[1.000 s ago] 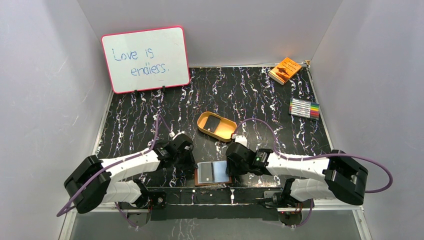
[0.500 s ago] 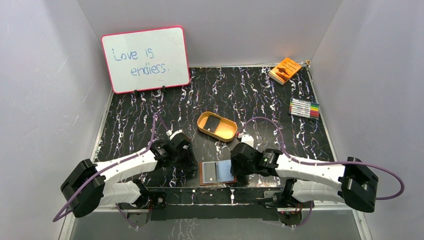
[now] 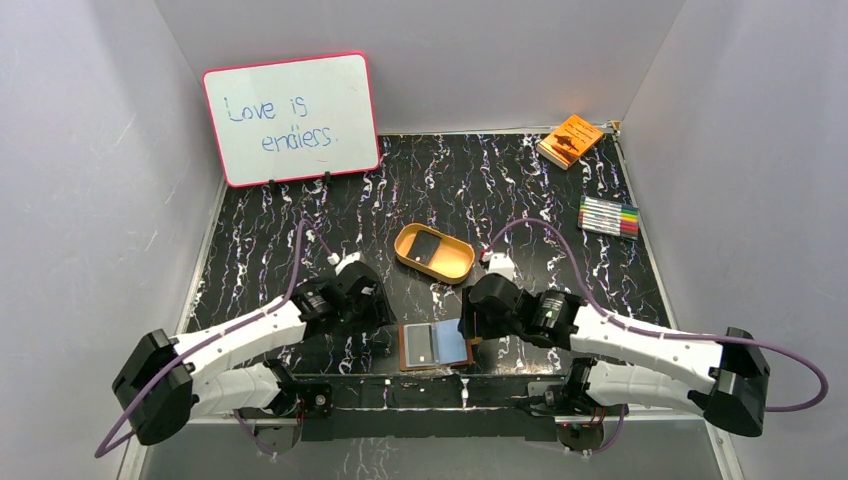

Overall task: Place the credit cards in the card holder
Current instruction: Open the card holder at the center of the board, then pick up the credit card from the storage box.

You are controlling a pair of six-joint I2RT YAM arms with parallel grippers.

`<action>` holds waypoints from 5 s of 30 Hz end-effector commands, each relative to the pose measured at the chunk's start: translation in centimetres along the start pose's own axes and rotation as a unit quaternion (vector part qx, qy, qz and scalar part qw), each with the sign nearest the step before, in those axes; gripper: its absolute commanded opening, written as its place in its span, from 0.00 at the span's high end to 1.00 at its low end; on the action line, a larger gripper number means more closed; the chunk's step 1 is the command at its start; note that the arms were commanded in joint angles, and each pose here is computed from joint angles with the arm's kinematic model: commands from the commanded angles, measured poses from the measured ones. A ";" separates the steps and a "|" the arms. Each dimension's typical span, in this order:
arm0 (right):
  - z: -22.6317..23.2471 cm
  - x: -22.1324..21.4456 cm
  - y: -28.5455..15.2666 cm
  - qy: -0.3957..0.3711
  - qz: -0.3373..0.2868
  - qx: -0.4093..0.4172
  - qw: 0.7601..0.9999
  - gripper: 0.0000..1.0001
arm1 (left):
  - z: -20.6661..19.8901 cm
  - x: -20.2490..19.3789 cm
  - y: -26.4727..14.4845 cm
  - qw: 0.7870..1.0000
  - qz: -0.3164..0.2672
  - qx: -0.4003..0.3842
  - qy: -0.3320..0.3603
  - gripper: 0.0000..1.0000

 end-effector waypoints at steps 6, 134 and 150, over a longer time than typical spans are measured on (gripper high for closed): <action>3.3 11.1 -4.7 0.026 -0.160 0.063 0.985 0.32 | 0.4 3.6 -5.3 0.990 -0.139 -0.008 -0.012 0.39; 0.8 20.4 3.8 0.344 -0.047 0.135 0.928 1.00 | -2.2 2.6 -5.2 0.989 -0.095 -0.109 -0.020 0.37; 1.7 18.4 -10.2 0.265 0.016 0.436 0.860 1.00 | -1.7 4.0 -9.4 0.980 -0.153 -0.127 -0.027 0.37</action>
Point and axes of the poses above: each gripper's point midway between its finger pads, its own y axis out along the fingers, its own z axis along the line the jaws close on, x = y × z, the point moved 6 cm from there along -y, back along the fingers, and after that the axes turned 10 degrees about -y, right-handed, at the moved point
